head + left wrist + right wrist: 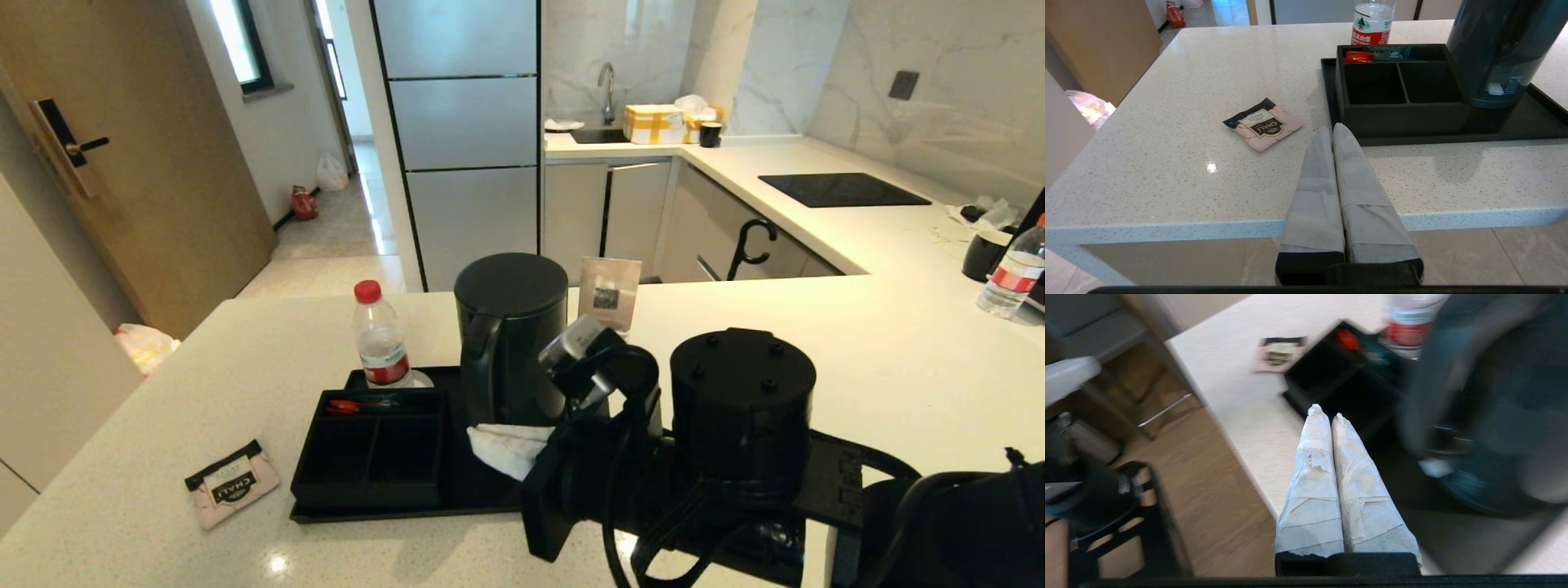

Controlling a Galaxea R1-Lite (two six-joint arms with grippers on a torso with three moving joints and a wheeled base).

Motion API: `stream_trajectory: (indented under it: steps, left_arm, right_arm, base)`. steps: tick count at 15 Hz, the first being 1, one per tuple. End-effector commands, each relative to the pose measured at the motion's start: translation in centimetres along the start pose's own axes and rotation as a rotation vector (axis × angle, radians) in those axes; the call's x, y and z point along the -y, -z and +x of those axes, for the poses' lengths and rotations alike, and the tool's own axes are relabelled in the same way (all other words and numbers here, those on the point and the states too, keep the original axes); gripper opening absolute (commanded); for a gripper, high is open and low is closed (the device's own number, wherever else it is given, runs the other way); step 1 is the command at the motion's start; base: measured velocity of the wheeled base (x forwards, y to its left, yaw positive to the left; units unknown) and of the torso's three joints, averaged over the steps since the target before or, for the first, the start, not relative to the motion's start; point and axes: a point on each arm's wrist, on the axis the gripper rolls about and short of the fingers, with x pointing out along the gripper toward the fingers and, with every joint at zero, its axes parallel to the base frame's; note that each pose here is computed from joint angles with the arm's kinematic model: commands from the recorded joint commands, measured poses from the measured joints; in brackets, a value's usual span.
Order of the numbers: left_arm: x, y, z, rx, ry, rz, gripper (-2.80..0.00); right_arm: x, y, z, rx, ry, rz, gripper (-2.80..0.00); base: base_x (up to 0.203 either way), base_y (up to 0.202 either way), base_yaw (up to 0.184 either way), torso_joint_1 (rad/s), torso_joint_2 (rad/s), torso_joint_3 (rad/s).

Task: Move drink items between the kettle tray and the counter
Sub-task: Pick up the kettle

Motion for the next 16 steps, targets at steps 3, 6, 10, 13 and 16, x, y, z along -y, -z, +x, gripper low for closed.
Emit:
stream_trajectory:
  steps: [3,6,10,13,16]
  left_arm:
    - [0.0,0.0,0.0,0.0,0.001,0.0,-2.8]
    - [0.0,0.0,0.0,0.0,0.0,0.0,-2.8]
    - [0.0,0.0,0.0,0.0,0.0,0.0,-2.8]
    - [0.0,0.0,0.0,0.0,0.0,0.0,-2.8]
    - [0.0,0.0,0.0,0.0,0.0,0.0,-2.8]
  right_arm:
    - [1.5,-0.1,0.1,0.003,0.028,0.006,-1.16]
    - [4.6,1.5,2.3,-0.037,0.079,0.032,0.0]
    - [4.8,1.2,2.8,-0.028,0.075,0.034,0.0]
    - [5.0,2.0,3.8,-0.03,0.075,0.034,0.0]
    - [5.1,2.1,4.5,0.002,0.071,0.026,0.0]
  base:
    - [0.0,0.0,0.0,0.0,0.0,0.0]
    - [0.0,0.0,0.0,0.0,0.0,0.0]
    - [0.0,0.0,0.0,0.0,0.0,0.0]
    - [0.0,0.0,0.0,0.0,0.0,0.0]
    - [0.0,0.0,0.0,0.0,0.0,0.0]
